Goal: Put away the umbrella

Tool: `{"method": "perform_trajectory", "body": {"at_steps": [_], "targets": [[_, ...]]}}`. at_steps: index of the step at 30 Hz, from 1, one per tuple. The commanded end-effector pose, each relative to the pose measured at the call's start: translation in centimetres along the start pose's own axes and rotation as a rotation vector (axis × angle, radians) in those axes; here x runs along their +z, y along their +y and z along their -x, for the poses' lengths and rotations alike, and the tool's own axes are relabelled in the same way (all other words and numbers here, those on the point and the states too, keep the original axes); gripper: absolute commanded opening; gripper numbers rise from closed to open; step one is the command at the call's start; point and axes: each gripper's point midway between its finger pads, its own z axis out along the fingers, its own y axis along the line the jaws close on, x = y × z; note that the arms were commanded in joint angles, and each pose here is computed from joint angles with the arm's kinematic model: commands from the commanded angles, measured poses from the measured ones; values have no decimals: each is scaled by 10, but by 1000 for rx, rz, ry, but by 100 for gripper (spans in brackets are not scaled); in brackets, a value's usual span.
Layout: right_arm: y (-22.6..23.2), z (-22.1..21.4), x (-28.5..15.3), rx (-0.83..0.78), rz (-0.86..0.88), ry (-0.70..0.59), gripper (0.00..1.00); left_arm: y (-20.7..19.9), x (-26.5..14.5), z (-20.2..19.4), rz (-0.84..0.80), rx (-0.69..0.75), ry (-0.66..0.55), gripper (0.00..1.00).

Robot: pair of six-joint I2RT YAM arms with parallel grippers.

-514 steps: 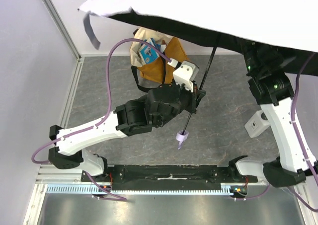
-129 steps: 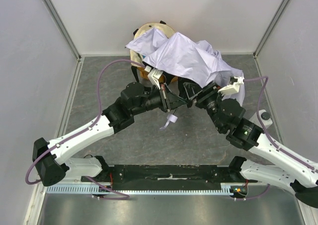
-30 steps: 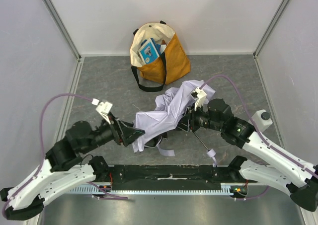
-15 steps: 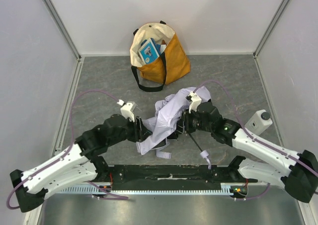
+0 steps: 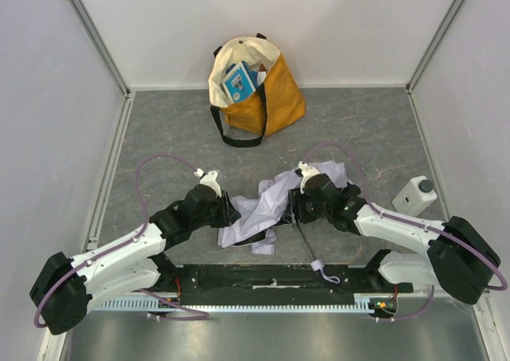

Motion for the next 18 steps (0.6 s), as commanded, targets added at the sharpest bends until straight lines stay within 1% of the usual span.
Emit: {"method": "perform_trajectory", "body": {"at_steps": [1, 3, 4, 6, 8, 12, 14, 15, 17, 18], "targets": [[-2, 4, -14, -6, 5, -47, 63, -18, -2, 11, -95, -59, -51, 34], [7, 2, -23, 21, 61, -62, 71, -23, -5, 9, -130, -67, -48, 34], [9, 1, -27, 42, 72, -69, 72, -24, -6, 9, -139, -72, -47, 34], [11, -4, -32, 61, 94, -74, 73, -25, -6, 5, -149, -77, -38, 34], [2, -16, -31, 72, 72, -52, 73, -23, -5, 3, -146, -81, -30, 34], [-6, -43, -23, 96, 80, 2, 66, -23, -4, -1, -145, -87, -15, 35], [-2, -48, -20, 109, 105, 11, 61, -23, -4, -1, -147, -85, -15, 35], [-6, -51, -18, 111, 89, 15, 59, -23, -4, -1, -146, -84, -14, 35], [-12, -49, -16, 106, 53, 2, 48, -22, -4, -2, -143, -84, -9, 35], [-11, -41, -14, 97, 57, -33, 41, -23, -4, -3, -144, -84, -3, 35]]}}
